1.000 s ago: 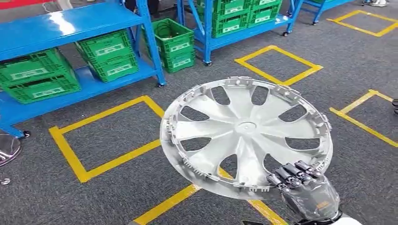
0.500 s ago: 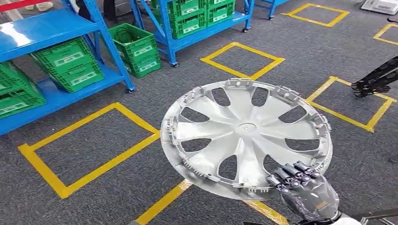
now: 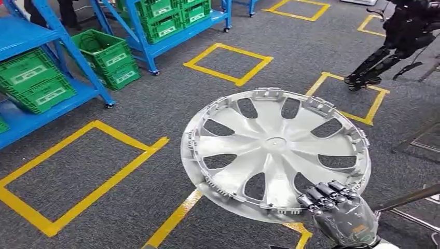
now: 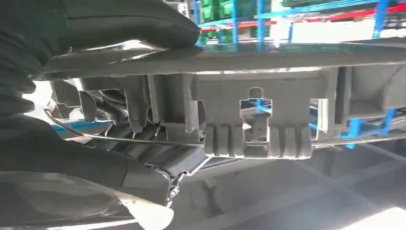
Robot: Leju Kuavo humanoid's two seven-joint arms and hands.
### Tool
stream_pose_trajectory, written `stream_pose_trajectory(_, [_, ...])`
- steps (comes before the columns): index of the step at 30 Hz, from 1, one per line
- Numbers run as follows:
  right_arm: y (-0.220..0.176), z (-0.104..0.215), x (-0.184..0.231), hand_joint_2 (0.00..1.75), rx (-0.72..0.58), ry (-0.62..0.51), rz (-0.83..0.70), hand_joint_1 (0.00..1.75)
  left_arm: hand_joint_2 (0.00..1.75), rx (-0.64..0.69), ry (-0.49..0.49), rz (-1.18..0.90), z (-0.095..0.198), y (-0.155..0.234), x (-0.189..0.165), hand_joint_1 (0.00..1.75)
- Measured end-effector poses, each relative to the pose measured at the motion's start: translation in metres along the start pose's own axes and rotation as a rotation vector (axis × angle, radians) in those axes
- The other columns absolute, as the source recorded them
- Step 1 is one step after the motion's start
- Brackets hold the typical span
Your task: Take the parts from the cabinet and place them on the table.
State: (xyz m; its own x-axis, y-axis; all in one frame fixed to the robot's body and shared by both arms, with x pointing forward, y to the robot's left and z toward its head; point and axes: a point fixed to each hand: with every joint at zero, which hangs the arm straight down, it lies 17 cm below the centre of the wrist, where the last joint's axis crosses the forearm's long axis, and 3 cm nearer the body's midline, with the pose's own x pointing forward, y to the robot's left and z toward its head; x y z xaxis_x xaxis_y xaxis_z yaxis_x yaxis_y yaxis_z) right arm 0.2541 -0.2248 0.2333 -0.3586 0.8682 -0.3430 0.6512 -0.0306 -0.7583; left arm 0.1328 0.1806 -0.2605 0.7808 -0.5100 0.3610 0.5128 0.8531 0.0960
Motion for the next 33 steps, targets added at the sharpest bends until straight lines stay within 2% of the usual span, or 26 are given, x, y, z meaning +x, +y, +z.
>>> stream_pose_trajectory(33, [0.0020, 0.0047, -0.0040, 1.75, 0.018, 0.038, 0.001, 1.75, 1.75, 0.007, -0.001, -0.003, -0.0006, 0.0027, 0.0019, 0.00])
